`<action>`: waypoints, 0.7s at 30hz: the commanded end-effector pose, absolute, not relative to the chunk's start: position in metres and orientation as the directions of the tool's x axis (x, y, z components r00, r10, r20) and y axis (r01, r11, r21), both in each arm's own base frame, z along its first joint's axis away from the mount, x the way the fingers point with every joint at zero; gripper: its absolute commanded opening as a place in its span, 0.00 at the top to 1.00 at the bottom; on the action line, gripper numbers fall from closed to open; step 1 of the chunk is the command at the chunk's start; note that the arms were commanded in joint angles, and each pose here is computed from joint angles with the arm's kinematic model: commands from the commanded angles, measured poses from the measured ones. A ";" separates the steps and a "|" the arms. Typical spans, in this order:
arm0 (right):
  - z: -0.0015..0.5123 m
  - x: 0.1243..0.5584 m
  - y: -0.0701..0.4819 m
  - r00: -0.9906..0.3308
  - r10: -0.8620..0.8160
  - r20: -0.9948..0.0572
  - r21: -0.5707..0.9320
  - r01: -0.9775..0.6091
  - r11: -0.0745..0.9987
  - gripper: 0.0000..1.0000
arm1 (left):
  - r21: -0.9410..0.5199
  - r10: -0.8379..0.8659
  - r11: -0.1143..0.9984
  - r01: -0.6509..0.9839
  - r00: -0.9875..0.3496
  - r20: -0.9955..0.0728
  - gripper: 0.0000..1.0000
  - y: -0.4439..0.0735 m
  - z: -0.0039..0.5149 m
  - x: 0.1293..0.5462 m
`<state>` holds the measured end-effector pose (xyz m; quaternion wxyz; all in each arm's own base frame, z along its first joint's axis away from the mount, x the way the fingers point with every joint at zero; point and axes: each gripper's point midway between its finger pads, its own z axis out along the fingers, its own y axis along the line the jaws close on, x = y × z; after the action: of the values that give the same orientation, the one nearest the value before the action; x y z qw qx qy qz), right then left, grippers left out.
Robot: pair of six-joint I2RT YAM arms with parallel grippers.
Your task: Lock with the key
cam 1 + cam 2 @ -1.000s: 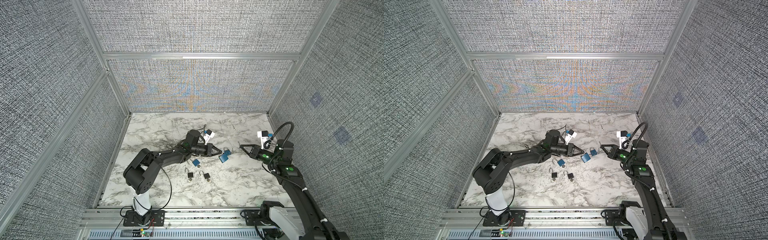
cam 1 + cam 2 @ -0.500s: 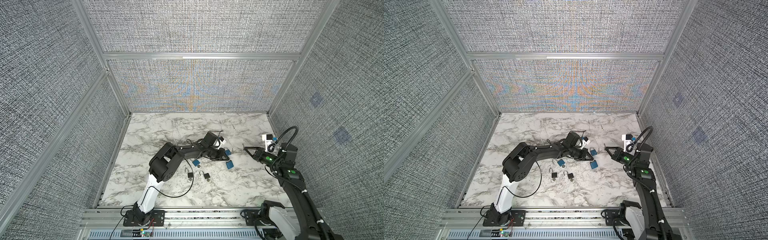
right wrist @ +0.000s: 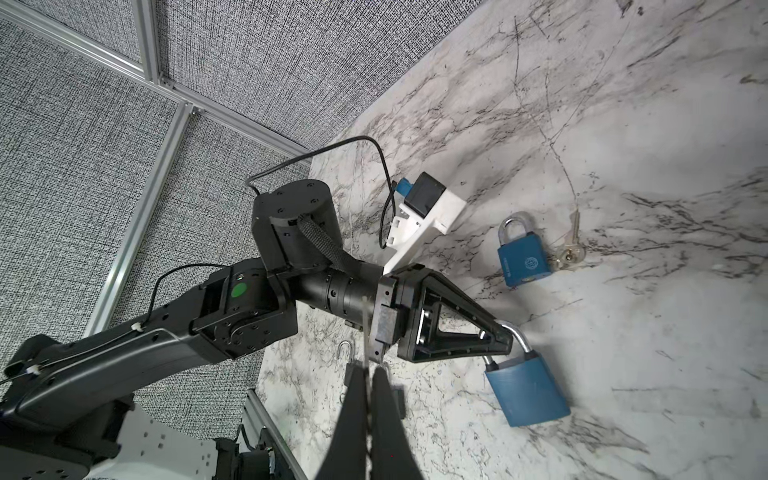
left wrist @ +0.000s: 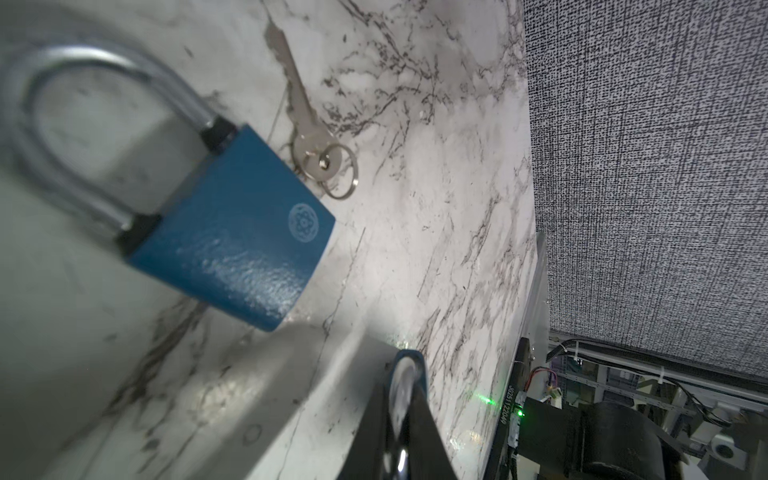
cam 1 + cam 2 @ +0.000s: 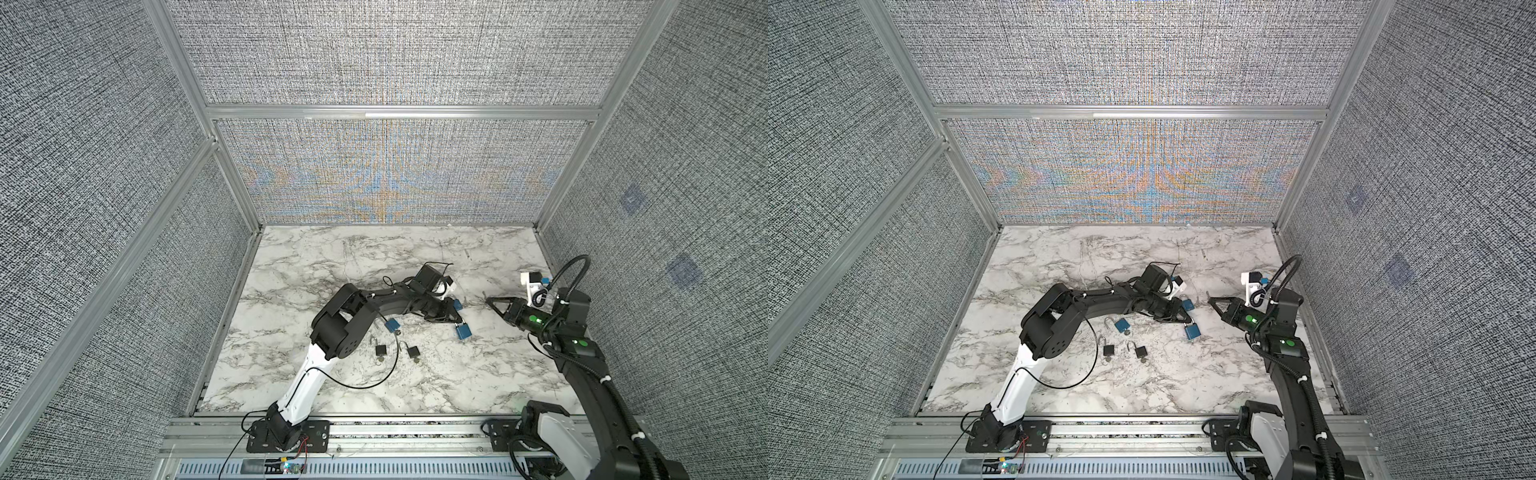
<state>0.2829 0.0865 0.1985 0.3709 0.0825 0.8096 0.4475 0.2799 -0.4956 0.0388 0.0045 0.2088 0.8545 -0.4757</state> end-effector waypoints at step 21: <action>0.164 0.283 0.073 -0.735 0.442 -0.515 0.708 -0.074 0.702 1.00 | -0.786 0.274 0.500 0.363 -0.928 -0.254 0.59 -0.480 0.042 0.302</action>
<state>0.2817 0.0761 0.1712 0.3490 0.1086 0.8441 0.3924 0.2955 -0.4816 0.0333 0.0278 0.1843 0.8688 -0.4587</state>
